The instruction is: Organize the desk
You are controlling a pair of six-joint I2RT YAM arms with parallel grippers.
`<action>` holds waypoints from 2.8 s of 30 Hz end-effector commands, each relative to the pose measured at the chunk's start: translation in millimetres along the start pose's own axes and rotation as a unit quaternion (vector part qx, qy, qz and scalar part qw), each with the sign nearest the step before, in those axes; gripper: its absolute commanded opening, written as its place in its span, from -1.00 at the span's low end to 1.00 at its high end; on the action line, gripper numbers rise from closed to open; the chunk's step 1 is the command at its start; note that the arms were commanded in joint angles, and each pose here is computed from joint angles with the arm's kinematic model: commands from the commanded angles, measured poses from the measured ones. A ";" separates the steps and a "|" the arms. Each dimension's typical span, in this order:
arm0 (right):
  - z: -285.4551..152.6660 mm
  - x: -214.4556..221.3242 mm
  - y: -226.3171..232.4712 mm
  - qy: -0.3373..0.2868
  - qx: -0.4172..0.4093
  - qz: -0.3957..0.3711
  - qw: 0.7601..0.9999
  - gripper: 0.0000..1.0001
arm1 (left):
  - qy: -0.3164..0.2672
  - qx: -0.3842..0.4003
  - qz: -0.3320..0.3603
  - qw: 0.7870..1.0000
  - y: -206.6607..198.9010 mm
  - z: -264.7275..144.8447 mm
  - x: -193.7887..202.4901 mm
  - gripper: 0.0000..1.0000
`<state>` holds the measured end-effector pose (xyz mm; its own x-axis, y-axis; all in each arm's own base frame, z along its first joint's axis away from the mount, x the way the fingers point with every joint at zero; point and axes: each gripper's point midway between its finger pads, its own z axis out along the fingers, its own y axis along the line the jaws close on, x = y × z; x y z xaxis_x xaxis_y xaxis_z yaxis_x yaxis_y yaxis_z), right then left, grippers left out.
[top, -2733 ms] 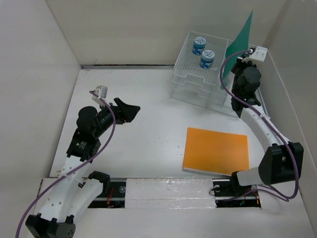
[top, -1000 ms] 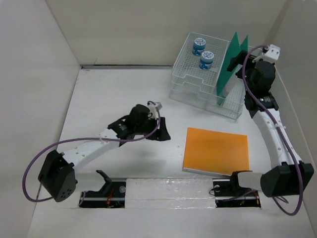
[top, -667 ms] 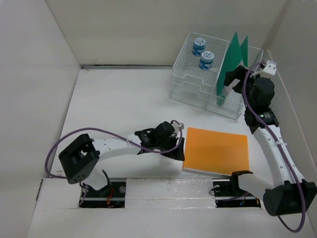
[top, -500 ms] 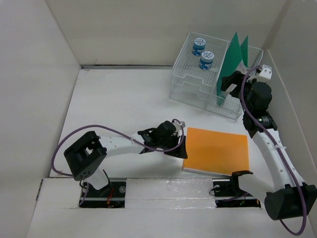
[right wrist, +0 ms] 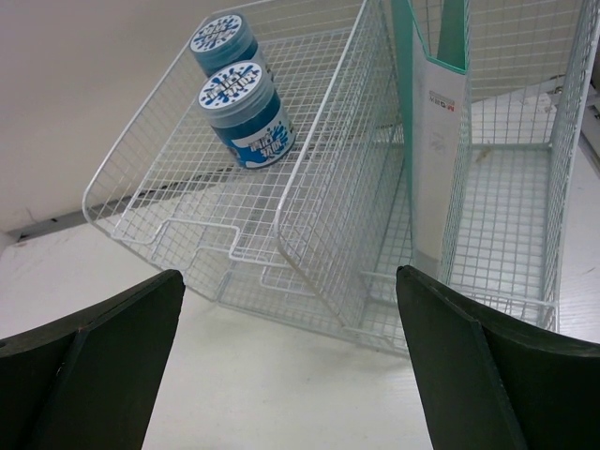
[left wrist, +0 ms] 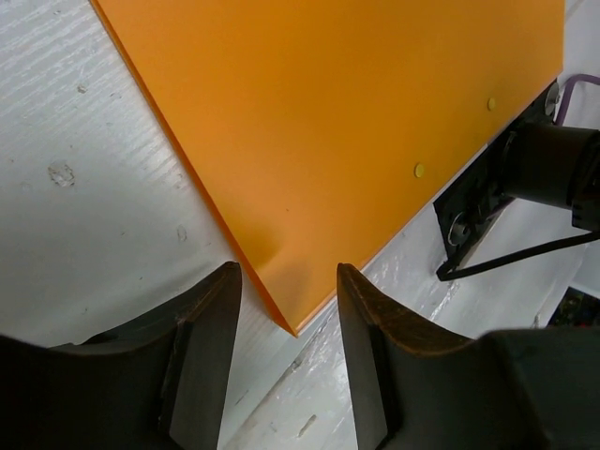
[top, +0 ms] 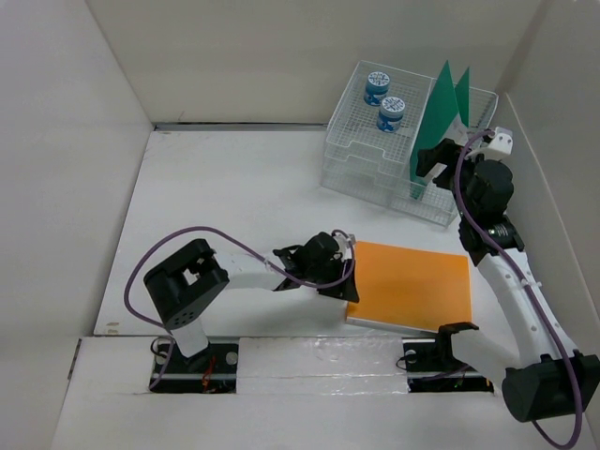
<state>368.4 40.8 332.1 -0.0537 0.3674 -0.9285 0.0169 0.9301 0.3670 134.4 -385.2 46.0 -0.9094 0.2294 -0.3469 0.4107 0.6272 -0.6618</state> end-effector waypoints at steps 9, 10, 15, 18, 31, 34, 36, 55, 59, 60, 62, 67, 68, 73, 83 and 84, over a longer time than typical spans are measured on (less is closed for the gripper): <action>-1.9 -11.5 9.3 -0.023 -0.019 0.003 1.000 1.00 | 0.015 0.004 0.003 1.000 -1.1 11.5 7.8 -0.30; -1.9 -11.5 9.3 -0.023 -0.019 0.003 1.000 1.00 | 0.016 0.005 0.003 1.000 -1.0 11.4 8.7 -0.30; -1.5 -8.3 8.2 -0.021 -0.018 0.005 1.000 1.00 | 0.026 0.032 -0.002 0.999 -10.4 14.5 14.9 -0.43; -1.9 -1.5 5.2 -0.015 -0.014 0.009 1.000 1.00 | 0.035 0.034 -0.002 0.999 -11.0 21.3 24.5 -0.62; -14.7 45.9 -6.9 0.022 0.010 0.024 0.999 1.00 | -0.062 0.007 -0.046 0.997 9.4 -1.3 -0.2 -1.00; -16.6 70.4 -21.0 0.040 0.037 0.029 0.998 0.96 | -0.097 -0.009 -0.063 0.993 32.5 -22.8 -10.1 -1.00; -17.9 84.8 -30.5 0.055 0.055 0.030 0.996 0.76 | -0.111 -0.018 -0.069 0.991 44.2 -35.8 -10.7 -1.00; -58.7 227.2 -74.9 0.235 0.136 0.016 0.962 -0.58 | -0.345 -0.104 -0.111 0.926 96.7 -178.2 -75.1 -1.00; -66.8 220.8 -80.0 0.237 0.159 0.020 0.958 -0.53 | -0.278 -0.056 -0.020 0.959 29.0 -150.0 -65.9 -1.00; -66.4 215.8 -78.4 0.230 0.157 0.022 0.960 -0.39 | -0.275 -0.037 0.009 0.961 -3.5 -147.1 -71.6 -0.94; -63.8 195.4 -69.1 0.202 0.140 0.030 0.969 -0.15 | -0.219 -0.063 0.067 0.971 -29.5 -109.4 -50.0 -0.56; -68.0 130.2 -67.9 0.133 0.161 0.017 0.978 0.29 | -0.167 -0.049 0.126 0.977 -64.5 -58.1 -40.1 -0.15; -67.8 105.1 -61.6 0.107 0.158 0.021 0.981 0.29 | -0.157 -0.032 0.131 0.978 -69.0 -50.1 -37.3 -0.14; -73.8 59.5 -57.0 0.059 0.158 0.021 0.985 0.30 | -0.099 -0.041 0.143 0.984 -61.8 6.0 -26.3 -0.09; -78.5 154.7 -75.4 0.150 0.158 0.046 0.975 0.36 | -0.058 -0.110 0.065 0.990 25.5 41.0 -11.5 -0.20; -80.3 159.1 -77.9 0.155 0.162 0.044 0.974 0.36 | -0.043 -0.123 0.045 0.990 50.7 35.3 4.1 -0.20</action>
<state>279.1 23.5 160.1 -0.3493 0.4438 -0.8253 0.3508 0.8786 0.3240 153.6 -432.2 29.5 -0.7841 0.2392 -0.5727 0.5540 0.6857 -0.4722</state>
